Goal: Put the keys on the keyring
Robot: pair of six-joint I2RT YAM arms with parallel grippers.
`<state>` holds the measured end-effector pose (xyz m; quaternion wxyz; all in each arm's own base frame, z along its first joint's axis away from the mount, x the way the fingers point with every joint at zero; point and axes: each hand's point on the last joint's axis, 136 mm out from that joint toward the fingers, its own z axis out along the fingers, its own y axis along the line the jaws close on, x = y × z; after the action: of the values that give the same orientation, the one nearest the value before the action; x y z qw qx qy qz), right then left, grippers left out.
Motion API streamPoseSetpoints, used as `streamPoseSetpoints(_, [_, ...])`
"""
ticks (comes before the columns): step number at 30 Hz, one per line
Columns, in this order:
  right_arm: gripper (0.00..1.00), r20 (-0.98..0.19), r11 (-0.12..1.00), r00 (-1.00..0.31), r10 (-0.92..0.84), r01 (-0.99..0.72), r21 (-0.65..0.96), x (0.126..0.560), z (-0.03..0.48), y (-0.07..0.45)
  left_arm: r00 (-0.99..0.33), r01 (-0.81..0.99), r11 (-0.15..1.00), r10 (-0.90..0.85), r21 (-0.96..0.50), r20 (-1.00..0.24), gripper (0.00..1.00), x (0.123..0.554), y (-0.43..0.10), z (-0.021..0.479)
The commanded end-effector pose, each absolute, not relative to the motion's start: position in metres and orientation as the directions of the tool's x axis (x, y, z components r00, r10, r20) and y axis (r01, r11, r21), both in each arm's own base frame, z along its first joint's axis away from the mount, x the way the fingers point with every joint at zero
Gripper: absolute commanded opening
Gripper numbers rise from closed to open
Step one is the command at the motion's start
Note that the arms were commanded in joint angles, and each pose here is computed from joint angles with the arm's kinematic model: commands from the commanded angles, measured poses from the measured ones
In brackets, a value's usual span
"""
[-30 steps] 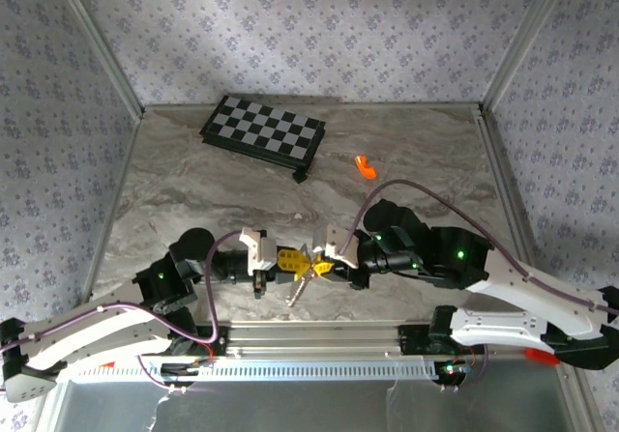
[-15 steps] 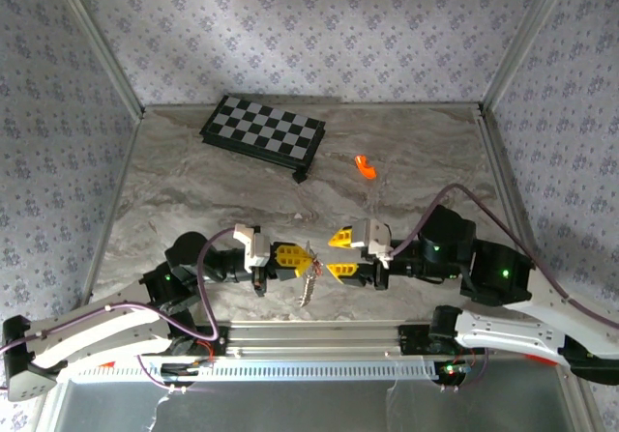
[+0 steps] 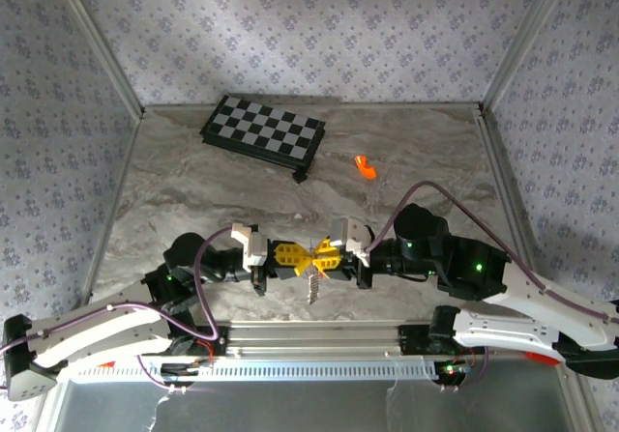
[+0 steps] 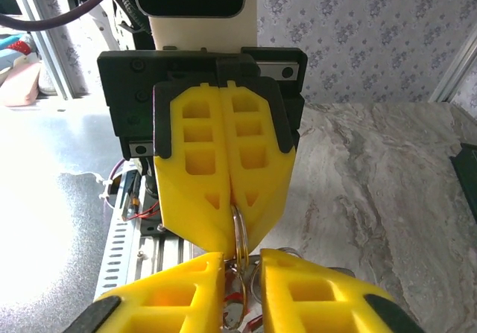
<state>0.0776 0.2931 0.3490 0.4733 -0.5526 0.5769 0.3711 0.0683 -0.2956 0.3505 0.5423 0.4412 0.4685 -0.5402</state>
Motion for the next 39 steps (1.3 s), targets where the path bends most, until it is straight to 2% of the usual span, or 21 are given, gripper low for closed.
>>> streamPoseSetpoints(1, [0.16,-0.964,0.096,0.066,-0.258,-0.991,-0.093,0.073,0.354,0.294,0.001,1.000,0.011,-0.237,-0.001,-0.972,0.00,0.062,-0.292,0.370])
streamPoseSetpoints(6, [0.00,-0.961,0.095,0.070,-0.269,-0.991,-0.099,0.074,0.353,0.294,0.007,1.000,0.013,-0.225,0.004,-0.974,0.00,0.063,-0.292,0.370])
streamPoseSetpoints(9, [0.00,-0.958,0.123,0.070,-0.279,-0.986,-0.108,0.078,0.352,0.291,0.020,0.999,0.035,-0.176,0.014,-0.984,0.00,0.066,-0.294,0.364])
streamPoseSetpoints(10, [0.00,-0.956,0.139,0.070,-0.284,-0.984,-0.113,0.080,0.353,0.289,0.025,0.999,0.049,-0.139,0.018,-0.990,0.03,0.069,-0.295,0.358])
streamPoseSetpoints(13, [0.00,-0.934,0.165,0.072,-0.350,-0.977,-0.137,0.085,0.347,0.282,0.050,0.993,0.110,-0.004,0.049,-0.999,0.23,0.079,-0.294,0.342])
streamPoseSetpoints(17, [0.00,-0.884,0.166,0.078,-0.462,-0.971,-0.173,0.090,0.335,0.275,0.070,0.985,0.150,0.087,0.082,-0.994,0.34,0.084,-0.287,0.338])
streamPoseSetpoints(24, [0.00,-0.838,0.137,0.101,-0.535,-0.969,-0.204,0.091,0.336,0.273,0.074,0.989,0.111,0.169,0.093,-0.983,0.35,0.079,-0.289,0.333])
streamPoseSetpoints(39, [0.00,-0.801,0.065,0.119,-0.587,-0.979,-0.193,0.084,0.329,0.280,0.073,0.994,0.071,0.158,0.085,-0.985,0.34,0.076,-0.304,0.337])
